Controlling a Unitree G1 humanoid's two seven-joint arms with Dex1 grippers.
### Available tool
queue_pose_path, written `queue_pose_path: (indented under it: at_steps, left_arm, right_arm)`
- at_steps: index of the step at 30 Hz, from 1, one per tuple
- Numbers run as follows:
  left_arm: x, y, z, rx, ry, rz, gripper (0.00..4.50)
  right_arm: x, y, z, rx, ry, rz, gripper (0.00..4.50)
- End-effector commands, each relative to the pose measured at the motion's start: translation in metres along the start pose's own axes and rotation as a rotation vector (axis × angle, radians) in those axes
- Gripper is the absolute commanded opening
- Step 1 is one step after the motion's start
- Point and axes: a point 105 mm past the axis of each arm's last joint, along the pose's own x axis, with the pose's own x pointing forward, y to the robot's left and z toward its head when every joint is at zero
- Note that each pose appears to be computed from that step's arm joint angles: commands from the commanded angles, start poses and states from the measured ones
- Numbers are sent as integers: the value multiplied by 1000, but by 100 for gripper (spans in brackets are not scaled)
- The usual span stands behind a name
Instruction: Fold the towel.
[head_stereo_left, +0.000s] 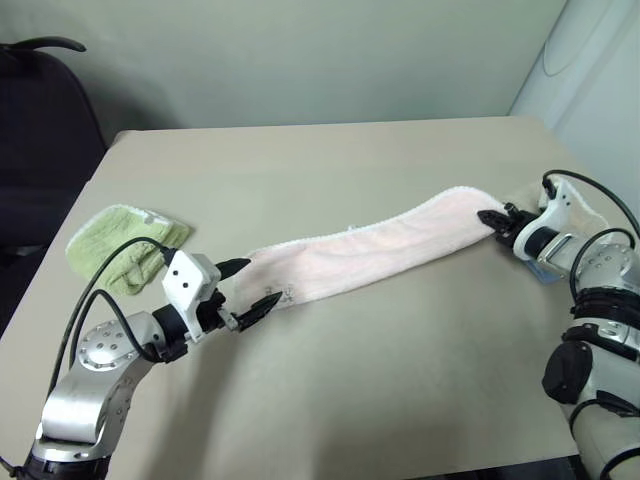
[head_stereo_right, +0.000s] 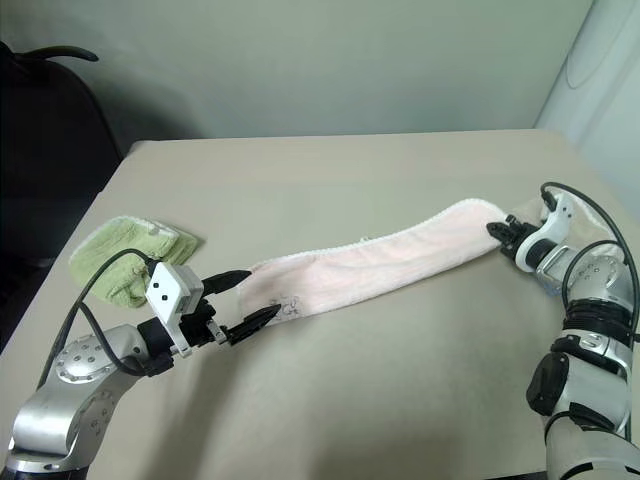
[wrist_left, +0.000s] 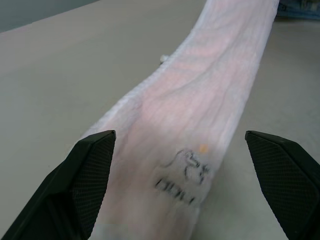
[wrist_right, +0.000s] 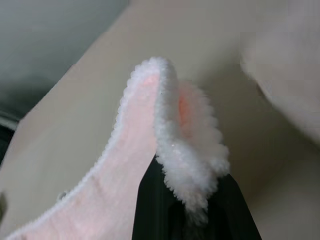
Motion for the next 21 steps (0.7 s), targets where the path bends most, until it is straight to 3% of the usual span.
queue_pose_path:
  at_steps: [1, 7, 12, 15, 21]
  left_arm:
    - [3, -2, 8, 28, -36, -7, 450]
    - [2, -3, 8, 31, -42, 3, 450]
    - [2, -3, 8, 27, -47, 12, 450]
    - [4, -5, 8, 22, -51, 15, 450]
    - [1, -8, 7, 18, -52, 25, 450]
  right_arm:
    - [0, 54, 25, -277, -49, 182, 4]
    - [-1, 112, -9, -644, 67, 424, 4]
    - [5, 134, -70, -1073, 234, 564, 4]
    - [10, 152, -96, -1115, 263, 657, 4]
    - [19, 167, -121, -1120, 289, 706, 4]
